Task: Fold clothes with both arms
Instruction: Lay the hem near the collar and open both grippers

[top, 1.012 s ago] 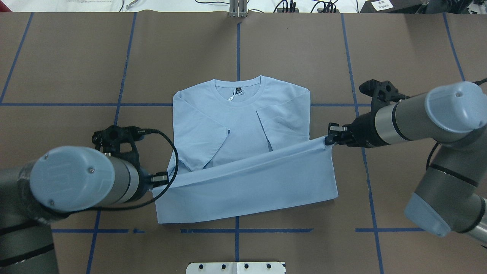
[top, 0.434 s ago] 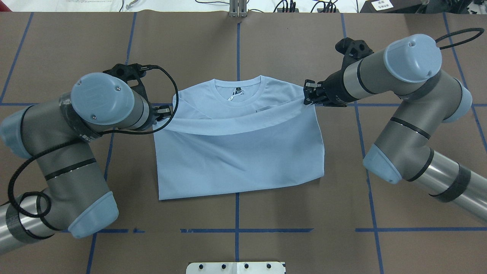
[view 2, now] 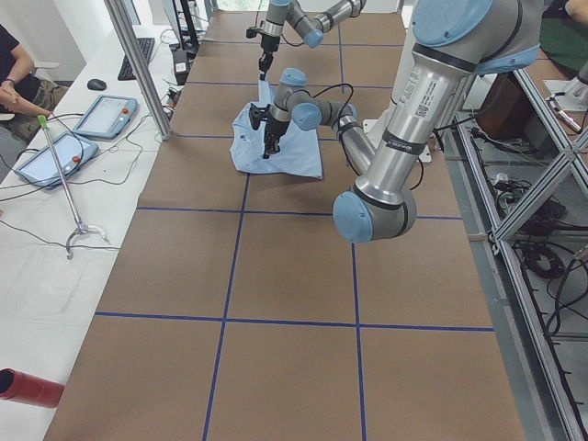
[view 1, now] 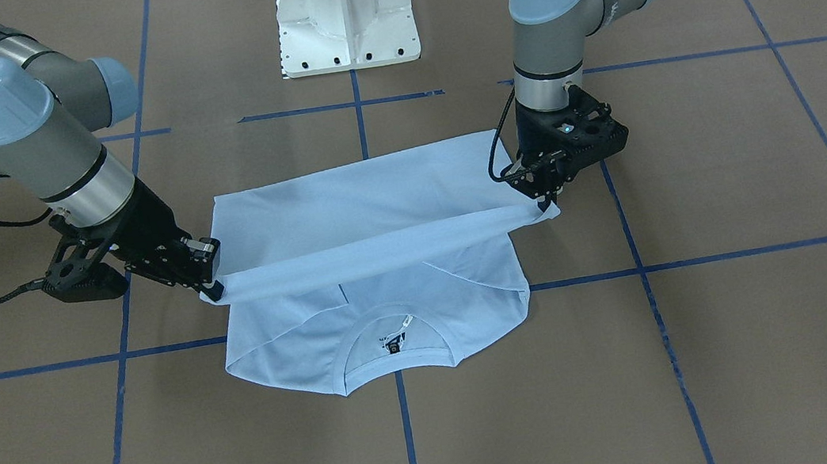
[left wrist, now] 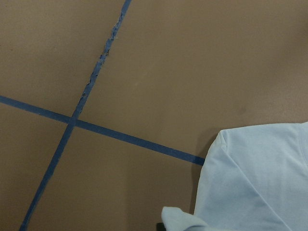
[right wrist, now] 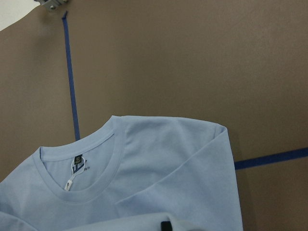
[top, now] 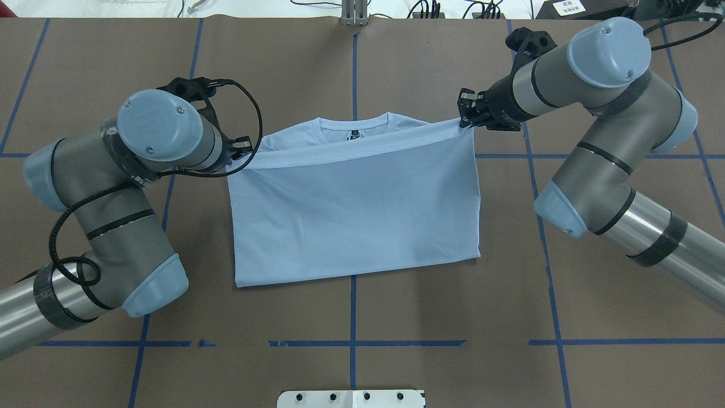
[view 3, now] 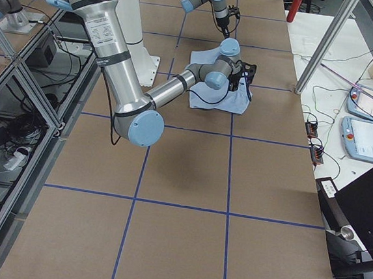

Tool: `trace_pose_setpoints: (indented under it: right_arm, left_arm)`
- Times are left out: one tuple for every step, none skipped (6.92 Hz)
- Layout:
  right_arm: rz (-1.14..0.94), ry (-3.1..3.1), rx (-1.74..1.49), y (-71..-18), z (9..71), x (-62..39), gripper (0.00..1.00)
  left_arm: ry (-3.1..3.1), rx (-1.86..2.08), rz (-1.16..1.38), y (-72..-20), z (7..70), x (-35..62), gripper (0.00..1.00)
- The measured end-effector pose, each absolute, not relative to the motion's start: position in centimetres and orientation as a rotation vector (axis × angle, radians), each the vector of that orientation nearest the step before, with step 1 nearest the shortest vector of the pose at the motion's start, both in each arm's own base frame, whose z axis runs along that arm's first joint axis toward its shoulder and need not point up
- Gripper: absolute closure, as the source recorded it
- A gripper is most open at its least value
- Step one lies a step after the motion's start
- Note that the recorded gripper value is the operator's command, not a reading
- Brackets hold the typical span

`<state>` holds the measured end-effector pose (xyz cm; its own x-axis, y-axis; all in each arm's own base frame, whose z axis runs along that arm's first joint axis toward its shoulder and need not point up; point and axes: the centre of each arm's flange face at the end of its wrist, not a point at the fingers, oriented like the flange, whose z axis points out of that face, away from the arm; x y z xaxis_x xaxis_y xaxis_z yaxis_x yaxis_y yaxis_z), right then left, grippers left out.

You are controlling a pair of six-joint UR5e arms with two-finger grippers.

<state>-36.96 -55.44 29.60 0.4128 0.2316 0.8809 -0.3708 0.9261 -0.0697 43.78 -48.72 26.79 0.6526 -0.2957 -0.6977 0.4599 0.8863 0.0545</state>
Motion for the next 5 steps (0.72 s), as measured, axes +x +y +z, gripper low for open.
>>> trace_pose_setpoints:
  right_arm:
    - [0.39, -1.068, 0.14, -56.6, 29.9, -37.4, 1.0]
    - [0.395, -1.058, 0.134, -57.8, 29.8, -38.3, 1.0]
    - [0.399, -1.047, 0.127, -58.7, 29.9, -39.1, 1.0]
    - [0.402, -1.035, 0.118, -59.4, 30.3, -39.9, 1.0]
    - [0.404, -1.026, 0.112, -60.1, 30.5, -40.5, 1.0]
  left_arm:
    - [0.751, 0.241, -0.438, -50.0, 26.9, 44.8, 1.0]
    - [0.756, 0.248, -0.449, -51.3, 26.9, 45.2, 1.0]
    - [0.758, 0.254, -0.458, -52.4, 26.9, 45.4, 1.0]
    - [0.758, 0.26, -0.467, -53.5, 26.9, 45.7, 1.0]
    - [0.762, 0.266, -0.474, -54.7, 27.5, 46.2, 1.0]
